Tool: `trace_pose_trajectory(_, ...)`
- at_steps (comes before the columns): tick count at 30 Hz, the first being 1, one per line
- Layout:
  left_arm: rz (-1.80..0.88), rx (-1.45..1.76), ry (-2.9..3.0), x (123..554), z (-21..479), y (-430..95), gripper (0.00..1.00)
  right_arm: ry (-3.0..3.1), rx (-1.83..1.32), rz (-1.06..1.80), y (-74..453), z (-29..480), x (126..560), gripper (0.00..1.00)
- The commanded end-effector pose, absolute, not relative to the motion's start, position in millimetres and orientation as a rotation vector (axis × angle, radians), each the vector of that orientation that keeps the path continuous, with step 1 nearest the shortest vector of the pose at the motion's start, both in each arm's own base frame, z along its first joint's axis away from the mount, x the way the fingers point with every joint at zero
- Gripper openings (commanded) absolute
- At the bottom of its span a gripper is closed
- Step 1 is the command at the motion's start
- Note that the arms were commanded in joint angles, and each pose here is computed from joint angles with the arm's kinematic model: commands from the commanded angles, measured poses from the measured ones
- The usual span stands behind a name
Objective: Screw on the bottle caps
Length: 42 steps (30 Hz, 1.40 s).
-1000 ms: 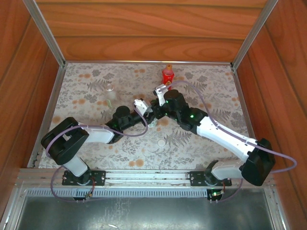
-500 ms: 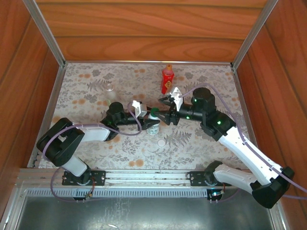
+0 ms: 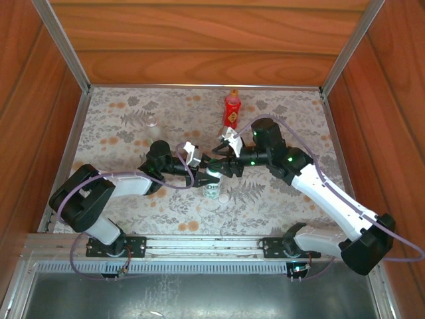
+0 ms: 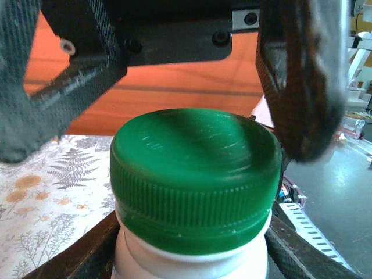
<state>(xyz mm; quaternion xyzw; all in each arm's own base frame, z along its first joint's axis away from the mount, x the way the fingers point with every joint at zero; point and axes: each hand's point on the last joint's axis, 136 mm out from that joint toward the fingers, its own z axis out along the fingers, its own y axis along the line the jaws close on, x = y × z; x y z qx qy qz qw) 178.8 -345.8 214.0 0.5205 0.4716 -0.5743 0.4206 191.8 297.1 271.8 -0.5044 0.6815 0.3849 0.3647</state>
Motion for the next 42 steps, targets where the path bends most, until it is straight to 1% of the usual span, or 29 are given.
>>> trace_pose_trajectory(1, -1.45, 1.333, 1.09, 173, 236, -345, 0.53, 1.705, -1.351, 1.044, 300, 280, 183, 0.6)
trace_pose_trajectory(5, -1.453, 1.331, 1.094, 174, 236, -346, 0.53, 1.718, -1.358, 1.047, 300, 275, 182, 0.54)
trace_pose_trajectory(7, -1.451, 1.329, 1.093, 174, 236, -346, 0.53, 1.717, -1.359, 1.047, 300, 275, 182, 0.48)
trace_pose_trajectory(9, -1.448, 1.326, 1.094, 174, 236, -346, 0.53, 1.72, -1.356, 1.039, 300, 275, 183, 0.37)
trace_pose_trajectory(10, -1.446, 1.324, 1.096, 175, 236, -346, 0.53, 1.723, -1.353, 1.036, 299, 275, 184, 0.33)
trace_pose_trajectory(11, -1.445, 1.325, 1.093, 175, 237, -346, 0.53, 1.725, -1.351, 1.03, 299, 275, 185, 0.3)
trace_pose_trajectory(13, -1.427, 1.308, 1.101, 179, 237, -347, 0.53, 1.738, -1.333, 1.005, 298, 274, 189, 0.29)
trace_pose_trajectory(15, -1.355, 1.248, 1.124, 192, 238, -348, 0.53, 1.774, -1.284, 0.953, 297, 272, 200, 0.27)
trace_pose_trajectory(18, -1.185, 1.089, 1.196, 228, 240, -349, 0.51, 1.885, -1.098, 0.788, 288, 264, 236, 0.21)
trace_pose_trajectory(21, -1.032, 0.909, 1.277, 268, 244, -347, 0.51, 1.969, -0.922, 0.652, 278, 252, 267, 0.2)
trace_pose_trajectory(24, -0.926, 0.817, 1.303, 289, 247, -350, 0.5, 1.99, -0.765, 0.559, 270, 243, 287, 0.18)
trace_pose_trajectory(27, -0.84, 0.778, 1.309, 296, 248, -358, 0.51, 2.038, -0.626, 0.418, 255, 231, 305, 0.17)
trace_pose_trajectory(30, -0.801, 0.768, 1.319, 299, 246, -364, 0.51, 2.066, -0.565, 0.297, 246, 221, 315, 0.17)
trace_pose_trajectory(33, -0.782, 0.755, 1.334, 303, 243, -363, 0.51, 2.05, -0.549, 0.28, 246, 221, 317, 0.17)
trace_pose_trajectory(37, -0.738, 0.737, 1.356, 307, 237, -358, 0.51, 2.048, -0.487, 0.218, 233, 226, 320, 0.18)
trace_pose_trajectory(39, -0.765, 0.784, 1.352, 299, 231, -359, 0.51, 2.014, -0.547, 0.272, 240, 233, 314, 0.2)
trace_pose_trajectory(40, -0.792, 0.816, 1.348, 294, 228, -359, 0.51, 1.978, -0.624, 0.328, 248, 239, 306, 0.23)
trace_pose_trajectory(41, -0.822, 0.845, 1.346, 289, 225, -359, 0.51, 1.941, -0.694, 0.397, 256, 245, 296, 0.29)
trace_pose_trajectory(42, -0.86, 0.876, 1.348, 283, 221, -359, 0.51, 1.892, -0.781, 0.49, 267, 254, 282, 0.38)
